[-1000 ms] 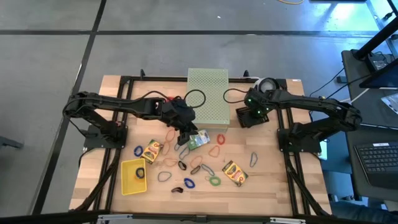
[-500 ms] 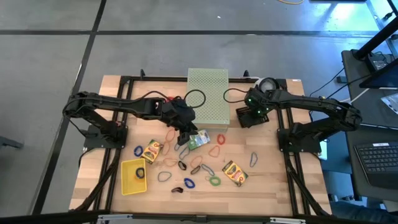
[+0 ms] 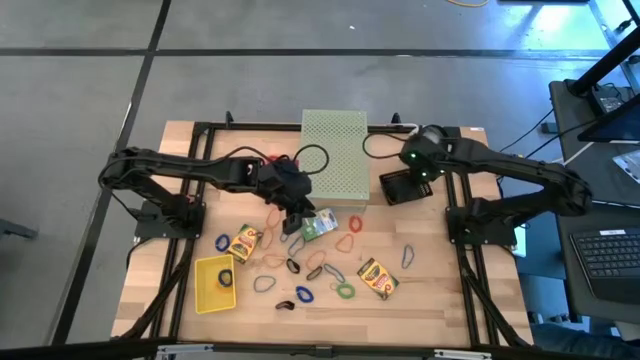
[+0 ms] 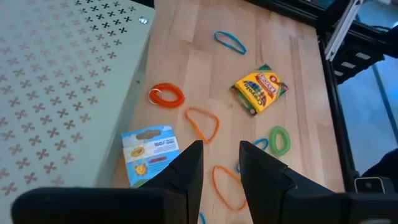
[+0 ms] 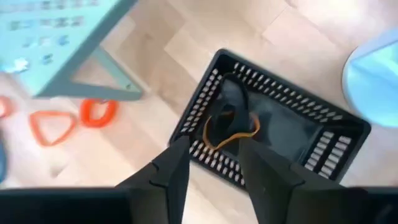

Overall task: Pick & Place Office Desk Supplies
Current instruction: Put the blue rubber band into the black bin

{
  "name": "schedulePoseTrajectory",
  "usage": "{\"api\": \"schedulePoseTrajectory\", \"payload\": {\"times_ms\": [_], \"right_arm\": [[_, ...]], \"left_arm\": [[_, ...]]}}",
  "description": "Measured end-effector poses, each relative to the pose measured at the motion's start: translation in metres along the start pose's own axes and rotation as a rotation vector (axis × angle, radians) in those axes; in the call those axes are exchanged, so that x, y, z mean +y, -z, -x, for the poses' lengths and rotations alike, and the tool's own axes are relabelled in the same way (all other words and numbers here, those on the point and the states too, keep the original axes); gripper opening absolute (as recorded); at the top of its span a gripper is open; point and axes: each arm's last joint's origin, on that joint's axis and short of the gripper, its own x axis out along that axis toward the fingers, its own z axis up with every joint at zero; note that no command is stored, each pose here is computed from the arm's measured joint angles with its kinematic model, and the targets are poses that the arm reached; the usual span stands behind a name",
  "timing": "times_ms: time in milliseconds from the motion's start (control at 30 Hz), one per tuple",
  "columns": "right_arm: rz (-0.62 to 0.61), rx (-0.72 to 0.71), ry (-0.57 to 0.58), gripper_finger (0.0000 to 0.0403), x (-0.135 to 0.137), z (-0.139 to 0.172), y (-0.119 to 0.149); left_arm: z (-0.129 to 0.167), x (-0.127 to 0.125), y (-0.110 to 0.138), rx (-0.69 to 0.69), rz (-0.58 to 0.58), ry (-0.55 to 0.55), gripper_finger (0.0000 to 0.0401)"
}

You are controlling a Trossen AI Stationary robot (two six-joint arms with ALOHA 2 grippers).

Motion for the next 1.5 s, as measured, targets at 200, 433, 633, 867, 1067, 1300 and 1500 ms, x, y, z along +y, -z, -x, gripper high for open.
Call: {"api": "schedulePoseTrajectory", "payload": {"times_ms": [200, 433, 633, 867, 1067, 1300, 1500], "right_arm": [[-0.021, 0.077, -0.138, 0.0111, 0.017, 0.014, 0.021], [0.017, 0.175, -0.163, 0.0097, 0.045, 0.021, 0.052], [0.051, 0.169, -0.138, 0.0095, 0.067, 0.027, 0.081], [0.084, 0.174, -0.081, 0.0095, 0.089, 0.023, 0.109], [0.178, 0.199, 0.019, 0.0096, 0.108, 0.003, 0.126], [0.214, 0.225, 0.049, 0.0096, 0.117, -0.033, 0.142], [0.159, 0.260, 0.092, 0.0096, 0.100, -0.051, 0.152]], "left_arm": [[0.007, -0.002, -0.002, -0.026, -0.004, -0.009, 0.0098], [0.006, -0.007, 0.000, -0.025, -0.016, -0.021, 0.0097], [0.005, -0.012, 0.001, -0.027, -0.026, -0.030, 0.0097], [0.005, -0.013, 0.002, -0.039, -0.017, -0.064, 0.0097], [0.005, -0.015, -0.001, -0.072, -0.010, -0.051, 0.0097], [0.005, -0.017, -0.002, -0.087, 0.033, -0.040, 0.0097], [0.005, -0.019, -0.001, -0.080, 0.016, -0.024, 0.0097]]}}
